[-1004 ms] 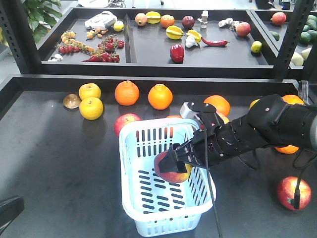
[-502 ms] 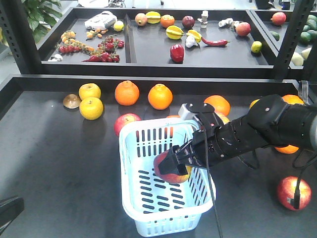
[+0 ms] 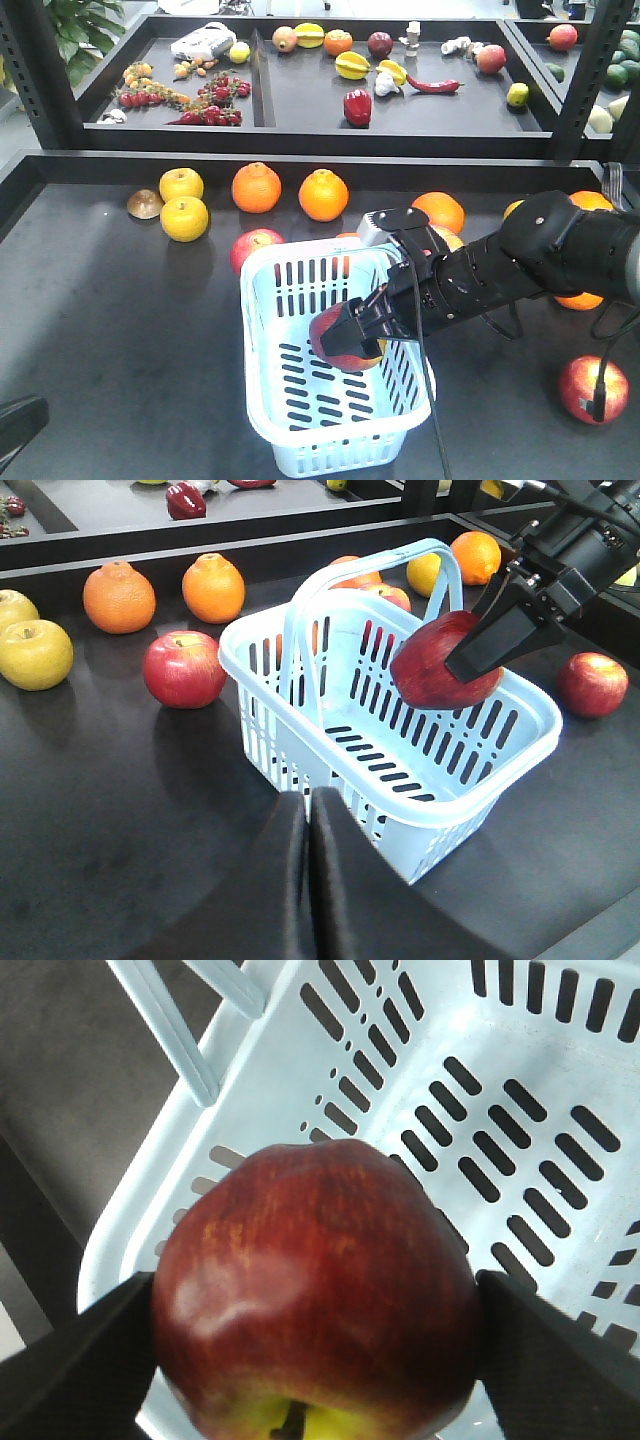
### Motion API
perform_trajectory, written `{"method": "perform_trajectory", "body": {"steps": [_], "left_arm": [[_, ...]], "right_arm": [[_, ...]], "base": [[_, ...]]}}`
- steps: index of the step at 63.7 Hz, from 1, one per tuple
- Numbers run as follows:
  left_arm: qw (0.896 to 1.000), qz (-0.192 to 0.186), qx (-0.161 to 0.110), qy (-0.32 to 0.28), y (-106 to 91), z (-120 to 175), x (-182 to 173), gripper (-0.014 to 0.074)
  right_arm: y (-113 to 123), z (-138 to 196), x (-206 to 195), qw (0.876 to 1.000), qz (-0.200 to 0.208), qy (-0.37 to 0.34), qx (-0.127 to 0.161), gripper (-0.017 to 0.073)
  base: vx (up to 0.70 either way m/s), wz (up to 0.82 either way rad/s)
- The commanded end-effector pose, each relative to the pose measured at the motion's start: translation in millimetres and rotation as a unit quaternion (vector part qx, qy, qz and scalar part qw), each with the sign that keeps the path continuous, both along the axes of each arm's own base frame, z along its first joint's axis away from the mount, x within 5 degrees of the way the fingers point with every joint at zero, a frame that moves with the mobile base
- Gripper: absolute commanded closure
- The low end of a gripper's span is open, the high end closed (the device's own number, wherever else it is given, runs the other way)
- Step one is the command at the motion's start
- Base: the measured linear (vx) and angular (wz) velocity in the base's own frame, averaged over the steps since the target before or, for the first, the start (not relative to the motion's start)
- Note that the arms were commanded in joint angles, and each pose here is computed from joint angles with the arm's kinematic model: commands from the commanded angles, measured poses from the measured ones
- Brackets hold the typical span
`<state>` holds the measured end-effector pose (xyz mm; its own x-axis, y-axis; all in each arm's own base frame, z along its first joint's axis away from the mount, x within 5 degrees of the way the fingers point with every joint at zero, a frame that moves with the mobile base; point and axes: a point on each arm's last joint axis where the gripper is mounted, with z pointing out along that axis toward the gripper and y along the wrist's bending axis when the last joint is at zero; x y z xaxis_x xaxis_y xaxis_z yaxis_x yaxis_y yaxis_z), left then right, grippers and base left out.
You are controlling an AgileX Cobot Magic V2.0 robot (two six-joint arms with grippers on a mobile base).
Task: Pick three apples into basket with both arms
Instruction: 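Lower the apple into the basket and open the right gripper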
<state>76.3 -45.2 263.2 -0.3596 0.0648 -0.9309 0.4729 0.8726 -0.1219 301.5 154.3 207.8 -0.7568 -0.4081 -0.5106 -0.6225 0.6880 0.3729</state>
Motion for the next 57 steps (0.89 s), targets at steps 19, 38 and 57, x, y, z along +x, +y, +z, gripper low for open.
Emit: {"method": "perform_trajectory", "body": {"steps": [19, 38, 57], "left_arm": [[0.999, 0.012, -0.026, -0.026, 0.3, 12, 3, 0.0601], [0.999, 0.012, -0.025, -0.026, 0.3, 12, 3, 0.0601], [0.999, 0.012, -0.025, -0.026, 0.3, 12, 3, 0.0601]], "right_arm": [[2, 23, 0, 0.999, 0.017, -0.042, 0.022, 0.0064], [-1, 21, -1, 0.998, 0.035, -0.052, -0.004, -0.0105], [-2, 30, -10, 0.998, 0.050, -0.032, 0.002, -0.0069]], "base": [[0.00, 0.00], [0.00, 0.00], [0.00, 0.00]]}}
